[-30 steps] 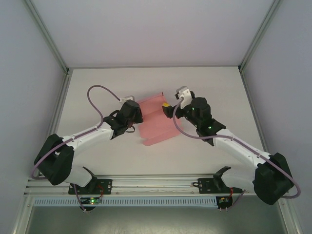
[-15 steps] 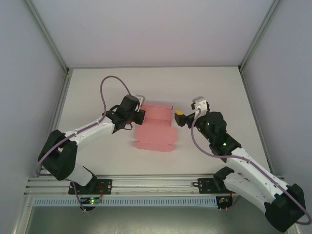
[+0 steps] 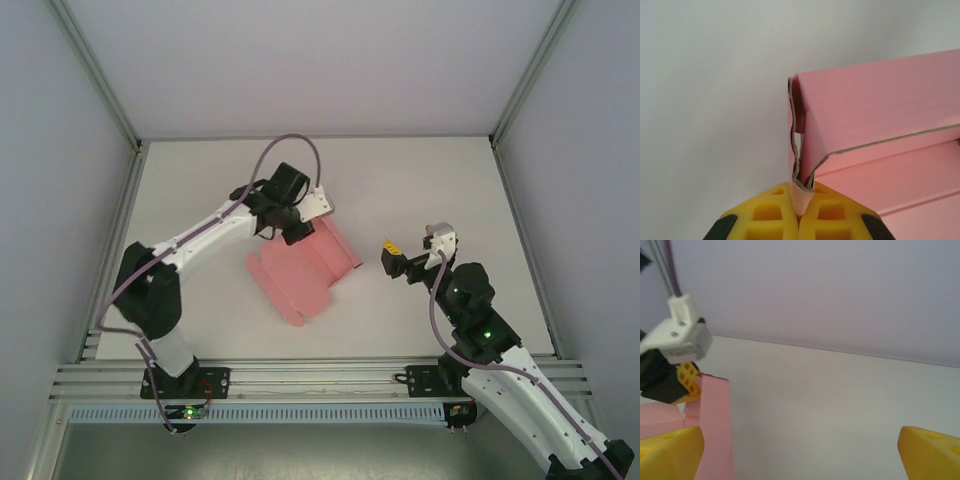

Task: Assemble paper box

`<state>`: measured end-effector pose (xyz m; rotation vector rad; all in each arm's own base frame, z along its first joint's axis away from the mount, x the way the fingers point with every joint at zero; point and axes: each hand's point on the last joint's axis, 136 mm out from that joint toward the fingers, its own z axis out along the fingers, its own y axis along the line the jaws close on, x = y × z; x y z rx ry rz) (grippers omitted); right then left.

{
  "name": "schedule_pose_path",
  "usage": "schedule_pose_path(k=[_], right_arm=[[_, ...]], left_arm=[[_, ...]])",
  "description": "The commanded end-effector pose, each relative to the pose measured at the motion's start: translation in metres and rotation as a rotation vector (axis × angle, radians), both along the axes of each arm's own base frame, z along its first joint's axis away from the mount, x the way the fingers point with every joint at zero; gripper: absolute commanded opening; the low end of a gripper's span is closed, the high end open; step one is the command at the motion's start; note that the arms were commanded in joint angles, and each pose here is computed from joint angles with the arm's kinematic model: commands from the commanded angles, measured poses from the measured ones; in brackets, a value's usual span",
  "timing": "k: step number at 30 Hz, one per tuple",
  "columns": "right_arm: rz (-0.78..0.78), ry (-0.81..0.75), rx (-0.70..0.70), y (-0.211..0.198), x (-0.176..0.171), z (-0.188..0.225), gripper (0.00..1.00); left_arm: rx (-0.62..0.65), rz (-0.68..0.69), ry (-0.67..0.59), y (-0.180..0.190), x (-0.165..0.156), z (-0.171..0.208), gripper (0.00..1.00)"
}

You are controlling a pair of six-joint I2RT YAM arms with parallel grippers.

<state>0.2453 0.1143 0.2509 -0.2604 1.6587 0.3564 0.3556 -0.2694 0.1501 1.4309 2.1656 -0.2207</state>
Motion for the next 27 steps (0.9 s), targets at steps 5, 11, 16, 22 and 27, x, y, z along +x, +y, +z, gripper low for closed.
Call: schedule_pose_path(k=[5,11,16,22,27], right_arm=[[-0.057,0.048,-0.018,-0.010,0.004,-0.013,0.98],[-0.057,0.050,-0.030,-0.011,0.004,-0.013,0.98],[-0.063,0.040,-0.022,-0.013,0.002,-0.011,0.98],[-0.069,0.026,-0.019,-0.016,0.000,-0.007,0.98],[-0.075,0.032,-0.022,-0.017,0.000,-0.009,0.98]], left_arm=[[0.548,-0.261,-0.003,0.010,-0.007,-0.072,0.00],[0.709,-0.350,-0.111,-0.008,0.014,-0.108,0.00],[0.787,-0.419,-0.150,-0.019,0.014,-0.141,0.00],[0.745,-0.492,-0.259,-0.051,0.009,-0.164,0.00],[0.705,-0.510,-0.302,-0.064,0.007,-0.174,0.00]])
